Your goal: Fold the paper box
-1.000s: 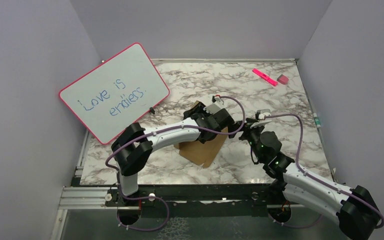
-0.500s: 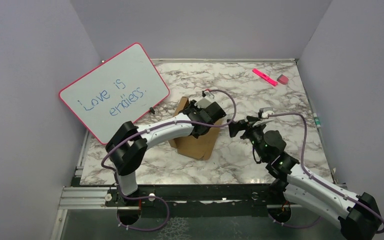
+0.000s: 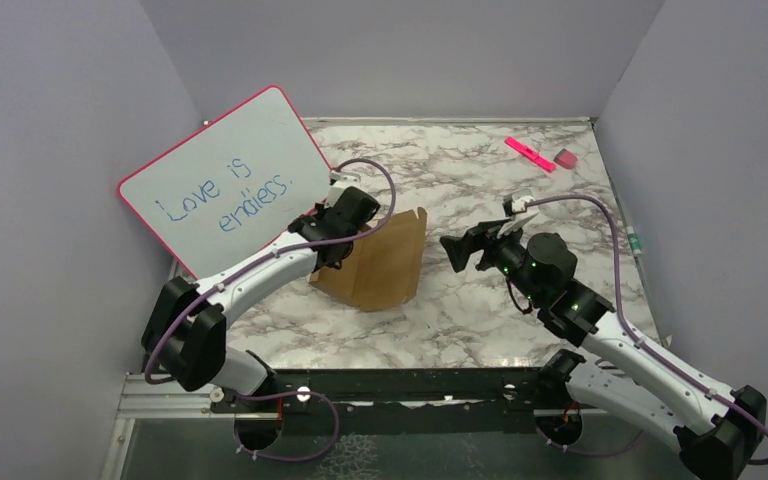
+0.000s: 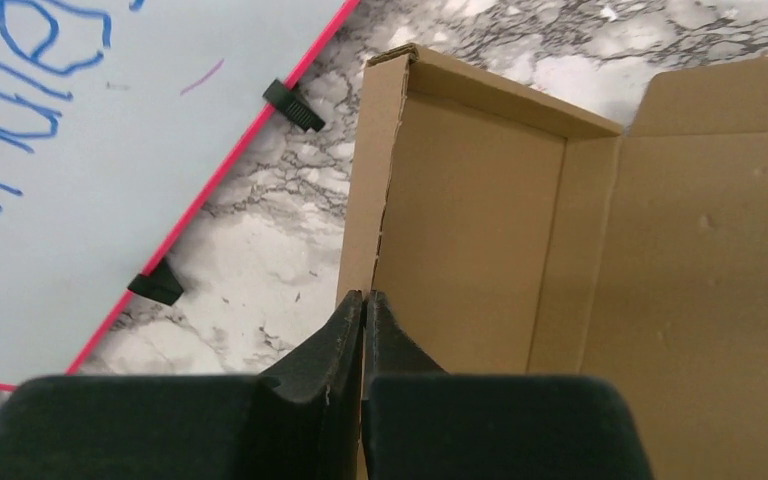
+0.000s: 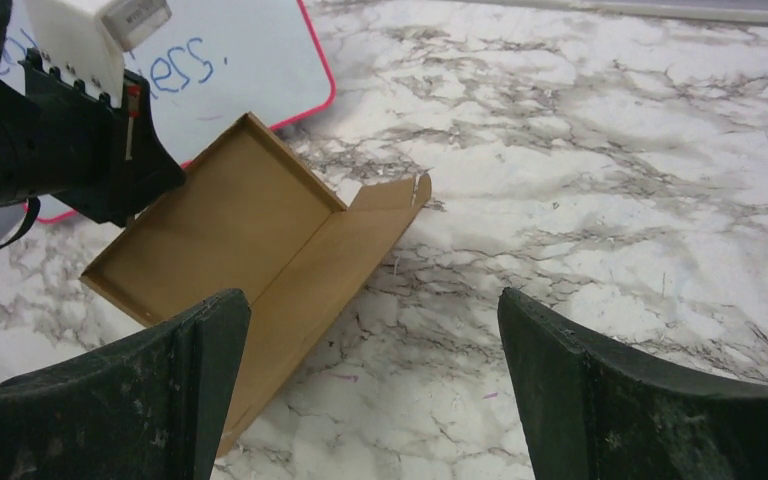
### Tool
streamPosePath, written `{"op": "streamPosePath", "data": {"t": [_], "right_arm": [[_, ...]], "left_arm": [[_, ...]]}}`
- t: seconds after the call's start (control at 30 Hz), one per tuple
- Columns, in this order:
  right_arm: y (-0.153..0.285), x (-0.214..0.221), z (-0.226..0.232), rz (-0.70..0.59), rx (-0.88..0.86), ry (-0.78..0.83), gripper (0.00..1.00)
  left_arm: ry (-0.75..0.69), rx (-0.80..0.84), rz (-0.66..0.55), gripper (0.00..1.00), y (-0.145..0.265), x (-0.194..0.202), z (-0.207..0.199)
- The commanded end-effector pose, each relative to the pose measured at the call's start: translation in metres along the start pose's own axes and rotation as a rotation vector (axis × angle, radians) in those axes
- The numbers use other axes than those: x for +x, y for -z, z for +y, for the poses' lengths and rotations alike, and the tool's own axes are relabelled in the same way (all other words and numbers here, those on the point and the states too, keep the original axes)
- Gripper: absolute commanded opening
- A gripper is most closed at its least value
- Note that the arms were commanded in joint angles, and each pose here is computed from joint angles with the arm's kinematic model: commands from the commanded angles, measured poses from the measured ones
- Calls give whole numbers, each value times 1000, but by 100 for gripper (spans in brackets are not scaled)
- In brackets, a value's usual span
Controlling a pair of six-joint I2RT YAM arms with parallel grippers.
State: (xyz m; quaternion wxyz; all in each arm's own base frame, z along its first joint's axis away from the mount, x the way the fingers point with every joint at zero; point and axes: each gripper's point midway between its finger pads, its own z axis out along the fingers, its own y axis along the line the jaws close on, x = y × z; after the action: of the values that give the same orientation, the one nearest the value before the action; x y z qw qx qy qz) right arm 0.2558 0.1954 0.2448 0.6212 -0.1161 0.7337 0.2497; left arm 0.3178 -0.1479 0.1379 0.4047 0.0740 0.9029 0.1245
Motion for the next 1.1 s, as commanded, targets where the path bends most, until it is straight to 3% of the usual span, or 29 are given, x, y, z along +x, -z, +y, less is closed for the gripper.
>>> {"op": "streamPosePath", "data": {"t": [0.0, 0.47, 0.63, 0.8, 1.07], "right_arm": [[-2, 10, 14, 135, -60, 29, 100], [-42, 8, 23, 448, 54, -19, 100], [-49, 15, 40, 574, 11, -53, 100], [-54, 30, 43, 651, 26, -62, 92], [-69, 40, 81, 697, 64, 19, 88]], "left_arm": [[182, 155, 12, 2, -2, 9, -9], [429, 397, 75, 3, -7, 43, -58], [453, 389, 52, 12, -4, 43, -53], [456, 346, 3, 26, 0, 35, -36], [418, 303, -76, 46, 18, 9, -8]]}}
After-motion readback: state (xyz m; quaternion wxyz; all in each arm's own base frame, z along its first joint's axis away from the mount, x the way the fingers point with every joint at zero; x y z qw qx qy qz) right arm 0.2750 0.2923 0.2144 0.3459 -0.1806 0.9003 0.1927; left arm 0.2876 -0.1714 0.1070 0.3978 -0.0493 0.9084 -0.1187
